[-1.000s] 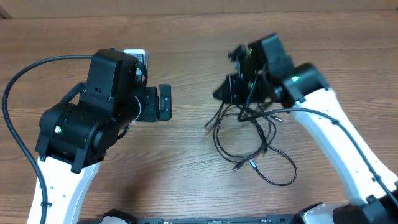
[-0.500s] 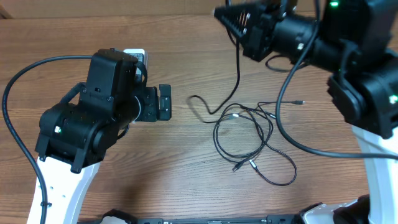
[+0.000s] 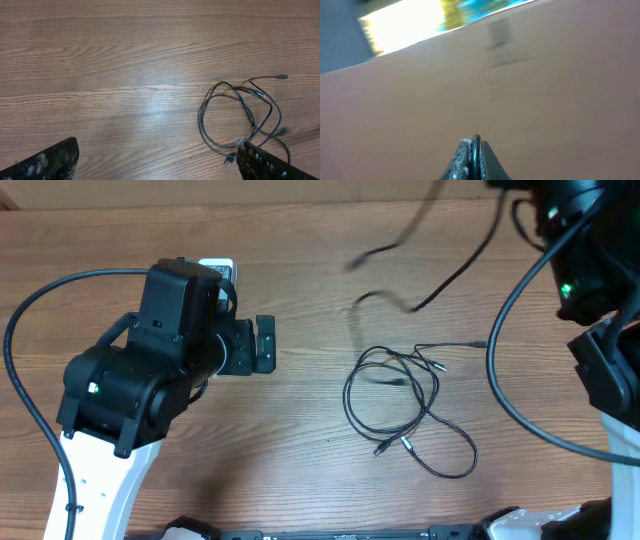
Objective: Untangle cables
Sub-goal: 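Bring the right gripper back down toward the cable pile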
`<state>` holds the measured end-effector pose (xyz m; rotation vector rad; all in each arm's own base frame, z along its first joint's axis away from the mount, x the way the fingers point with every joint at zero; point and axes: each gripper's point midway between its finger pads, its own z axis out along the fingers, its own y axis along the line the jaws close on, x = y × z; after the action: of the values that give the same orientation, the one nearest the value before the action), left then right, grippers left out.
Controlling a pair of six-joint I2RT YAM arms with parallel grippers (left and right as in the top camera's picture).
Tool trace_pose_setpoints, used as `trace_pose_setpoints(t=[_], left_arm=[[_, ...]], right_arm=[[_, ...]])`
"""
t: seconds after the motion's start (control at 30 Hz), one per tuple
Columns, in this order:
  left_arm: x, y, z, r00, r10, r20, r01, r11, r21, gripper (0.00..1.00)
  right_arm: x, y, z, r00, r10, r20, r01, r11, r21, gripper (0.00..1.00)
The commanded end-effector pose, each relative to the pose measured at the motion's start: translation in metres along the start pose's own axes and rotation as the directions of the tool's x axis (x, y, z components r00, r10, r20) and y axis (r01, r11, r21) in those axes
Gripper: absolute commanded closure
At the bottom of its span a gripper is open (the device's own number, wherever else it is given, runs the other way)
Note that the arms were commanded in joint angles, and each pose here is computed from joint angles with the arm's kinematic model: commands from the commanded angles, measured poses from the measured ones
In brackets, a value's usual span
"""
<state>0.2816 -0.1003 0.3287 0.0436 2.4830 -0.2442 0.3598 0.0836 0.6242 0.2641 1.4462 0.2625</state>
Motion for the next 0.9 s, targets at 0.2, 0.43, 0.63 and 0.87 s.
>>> trace_pose_setpoints(t=[0.2,0.43,0.63,0.87], left_arm=[[-0.007,0.001,-0.005,1.000,-0.008,0.024,0.008,1.000,-0.005,0.00],[-0.007,0.001,-0.005,1.000,-0.008,0.024,0.008,1.000,-0.006,0.00],[-0.007,0.001,-0.005,1.000,-0.008,0.024,0.008,1.000,-0.006,0.00],[-0.007,0.001,-0.005,1.000,-0.008,0.024,0.008,1.000,-0.006,0.00]], right_arm=[[-0.068,-0.208,-0.069,0.954,-0.188,0.232,-0.103,0.521,0.847,0.96],[-0.052,-0.303,-0.093,0.979,-0.105,0.175,-0.124,0.375,0.919,0.96],[0.013,-0.395,-0.135,0.917,0.222,0.331,-0.361,0.114,0.925,0.96],[0.081,-0.477,-0.148,0.770,0.519,0.371,-0.396,-0.068,0.916,0.96]])
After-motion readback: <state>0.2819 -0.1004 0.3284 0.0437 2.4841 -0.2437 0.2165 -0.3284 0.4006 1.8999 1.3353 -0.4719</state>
